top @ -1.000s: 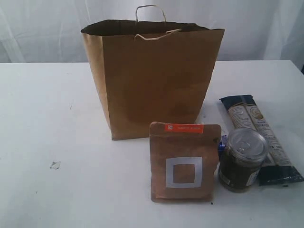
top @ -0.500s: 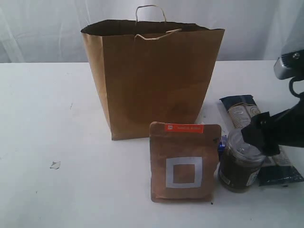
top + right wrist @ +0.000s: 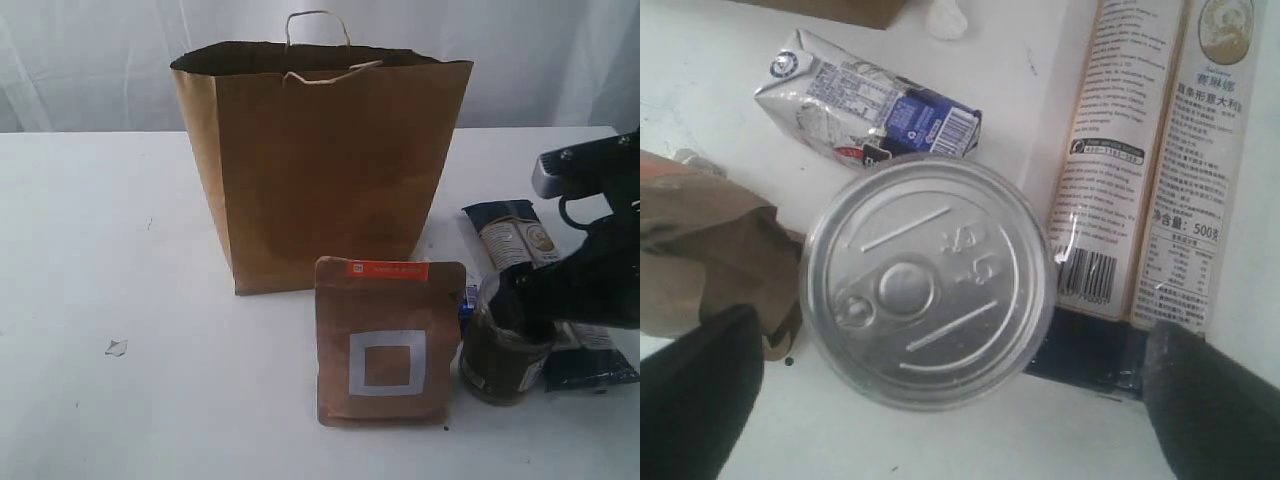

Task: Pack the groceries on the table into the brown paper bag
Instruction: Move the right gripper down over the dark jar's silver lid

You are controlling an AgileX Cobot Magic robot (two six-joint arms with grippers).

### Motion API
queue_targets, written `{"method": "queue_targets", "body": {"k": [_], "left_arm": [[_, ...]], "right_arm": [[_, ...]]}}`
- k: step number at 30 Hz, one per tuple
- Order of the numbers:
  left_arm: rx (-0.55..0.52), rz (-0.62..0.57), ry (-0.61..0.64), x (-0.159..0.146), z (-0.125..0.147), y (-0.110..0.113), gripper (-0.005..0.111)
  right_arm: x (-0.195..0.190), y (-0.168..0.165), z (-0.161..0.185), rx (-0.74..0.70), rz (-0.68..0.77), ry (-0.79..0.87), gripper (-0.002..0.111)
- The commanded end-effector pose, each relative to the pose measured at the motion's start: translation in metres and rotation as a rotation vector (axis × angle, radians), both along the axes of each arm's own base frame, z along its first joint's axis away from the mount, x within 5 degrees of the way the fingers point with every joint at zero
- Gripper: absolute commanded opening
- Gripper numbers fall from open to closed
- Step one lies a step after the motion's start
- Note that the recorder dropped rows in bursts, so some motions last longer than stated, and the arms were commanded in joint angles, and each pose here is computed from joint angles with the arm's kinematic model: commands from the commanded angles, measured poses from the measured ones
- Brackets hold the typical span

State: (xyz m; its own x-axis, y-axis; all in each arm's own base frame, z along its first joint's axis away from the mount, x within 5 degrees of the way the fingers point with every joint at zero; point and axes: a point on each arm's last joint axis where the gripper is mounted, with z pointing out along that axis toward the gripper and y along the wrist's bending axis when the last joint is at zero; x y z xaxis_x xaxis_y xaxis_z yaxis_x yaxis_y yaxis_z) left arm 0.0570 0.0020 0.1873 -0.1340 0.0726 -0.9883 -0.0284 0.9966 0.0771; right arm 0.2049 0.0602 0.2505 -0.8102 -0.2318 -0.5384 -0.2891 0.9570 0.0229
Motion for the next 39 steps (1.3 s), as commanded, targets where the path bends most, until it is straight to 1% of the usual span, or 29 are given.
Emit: {"method": "queue_targets", "body": {"k": [1,11,20,26,33,39], "left_arm": [[-0.012,0.003,-0.003,0.0,-0.001,0.0,0.035],[-0.012,0.003,-0.003,0.0,-0.001,0.0,0.035],[-0.013,0.003,-0.003,0.0,-0.001,0.0,0.035],[-0.013,0.003,-0.003,0.0,-0.001,0.0,0.035],[-0.013,0.003,-0.003,0.0,-0.001,0.0,0.035],[-0.013,0.003,-0.003,0.0,-0.001,0.0,0.035]], "right_arm": [[0.006,0.002,-0.003,0.022,-0.013,0.002,0.096],[0.019,0.007,-0.024,0.009,0.008,0.064,0.096],[0.03,0.009,-0.036,0.001,0.01,0.062,0.096],[0.034,0.011,-0.047,-0.011,0.018,0.092,0.096],[0.023,0.014,-0.058,0.026,0.008,0.013,0.096],[0.014,0.011,-0.067,0.052,-0.023,-0.06,0.096]]}}
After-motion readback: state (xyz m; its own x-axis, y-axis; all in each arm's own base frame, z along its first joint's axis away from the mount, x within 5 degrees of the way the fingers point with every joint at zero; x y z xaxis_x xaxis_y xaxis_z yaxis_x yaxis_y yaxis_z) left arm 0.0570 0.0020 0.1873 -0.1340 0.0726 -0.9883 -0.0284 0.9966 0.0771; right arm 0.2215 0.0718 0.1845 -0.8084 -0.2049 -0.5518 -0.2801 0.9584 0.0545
